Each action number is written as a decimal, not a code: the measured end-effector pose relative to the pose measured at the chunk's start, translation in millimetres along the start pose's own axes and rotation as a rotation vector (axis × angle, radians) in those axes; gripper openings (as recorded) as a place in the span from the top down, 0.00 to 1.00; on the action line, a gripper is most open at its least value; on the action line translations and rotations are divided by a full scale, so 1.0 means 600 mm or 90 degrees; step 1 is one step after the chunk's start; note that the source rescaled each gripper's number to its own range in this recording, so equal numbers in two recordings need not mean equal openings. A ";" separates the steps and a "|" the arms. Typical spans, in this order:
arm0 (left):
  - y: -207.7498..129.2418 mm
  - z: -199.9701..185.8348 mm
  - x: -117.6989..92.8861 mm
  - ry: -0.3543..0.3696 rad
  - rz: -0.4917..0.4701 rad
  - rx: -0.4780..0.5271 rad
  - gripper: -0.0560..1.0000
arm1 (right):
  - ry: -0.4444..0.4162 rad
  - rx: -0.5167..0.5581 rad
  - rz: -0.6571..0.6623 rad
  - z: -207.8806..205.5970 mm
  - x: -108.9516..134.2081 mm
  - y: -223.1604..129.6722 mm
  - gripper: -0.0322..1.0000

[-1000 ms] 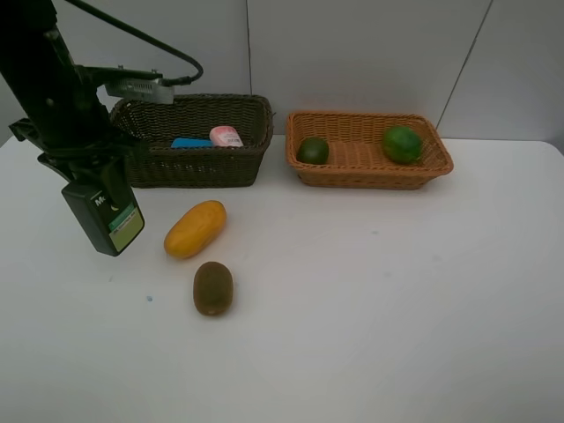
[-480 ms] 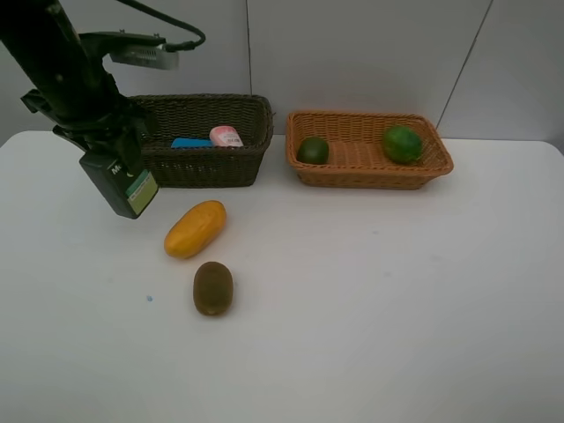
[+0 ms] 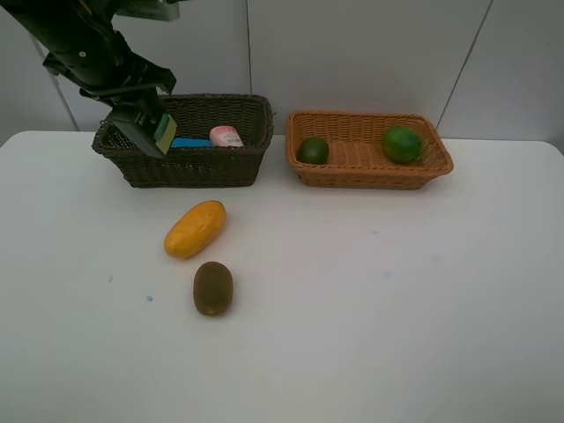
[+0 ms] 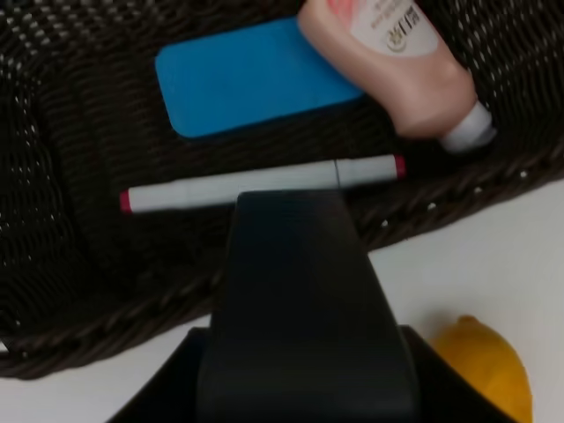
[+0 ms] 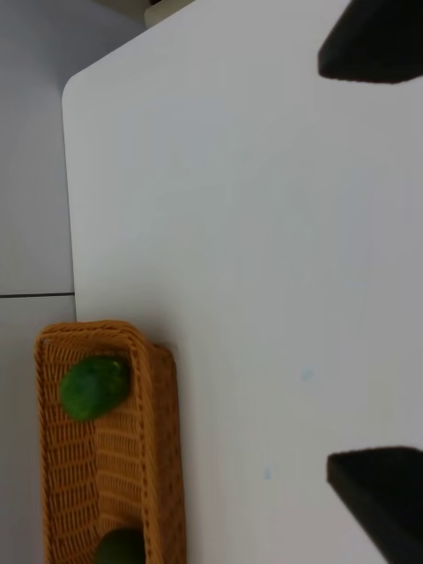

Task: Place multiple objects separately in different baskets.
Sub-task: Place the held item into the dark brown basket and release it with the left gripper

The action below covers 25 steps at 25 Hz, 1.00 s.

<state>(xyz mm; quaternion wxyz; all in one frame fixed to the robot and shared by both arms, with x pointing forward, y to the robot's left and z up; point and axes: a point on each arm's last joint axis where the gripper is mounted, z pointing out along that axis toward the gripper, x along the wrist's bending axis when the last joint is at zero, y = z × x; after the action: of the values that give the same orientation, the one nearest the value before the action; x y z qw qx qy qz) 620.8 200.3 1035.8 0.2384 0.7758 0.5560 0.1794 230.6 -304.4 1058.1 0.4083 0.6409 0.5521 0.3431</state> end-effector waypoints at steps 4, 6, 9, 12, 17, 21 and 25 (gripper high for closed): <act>0.030 0.022 0.010 0.005 -0.005 -0.022 0.92 | 0.000 0.000 0.000 0.000 0.000 0.000 0.00; 0.042 0.039 0.014 0.008 -0.007 -0.027 0.92 | 0.000 0.000 0.000 0.000 0.000 0.000 0.00; 0.059 0.066 0.021 0.010 -0.010 -0.036 0.92 | 0.000 0.000 0.000 0.000 0.000 0.000 0.00; 0.068 0.105 0.030 0.015 -0.015 -0.038 0.92 | 0.000 0.000 0.000 0.000 0.000 0.000 0.00; 0.067 0.180 0.040 0.021 -0.018 -0.052 0.92 | 0.000 0.000 0.000 0.000 0.000 0.000 0.00; 0.059 0.222 0.041 0.024 -0.018 -0.068 0.92 | 0.000 0.000 0.000 0.000 0.000 0.000 0.00; 0.060 0.232 0.042 0.026 -0.018 -0.082 0.92 | 0.000 0.000 0.000 0.000 0.000 0.000 0.00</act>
<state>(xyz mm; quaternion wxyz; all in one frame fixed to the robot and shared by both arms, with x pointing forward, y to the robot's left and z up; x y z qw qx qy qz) 732.5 191.0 942.0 0.2788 0.7470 0.5591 0.2274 230.6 -304.4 1058.1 0.4083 0.6409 0.5521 0.3431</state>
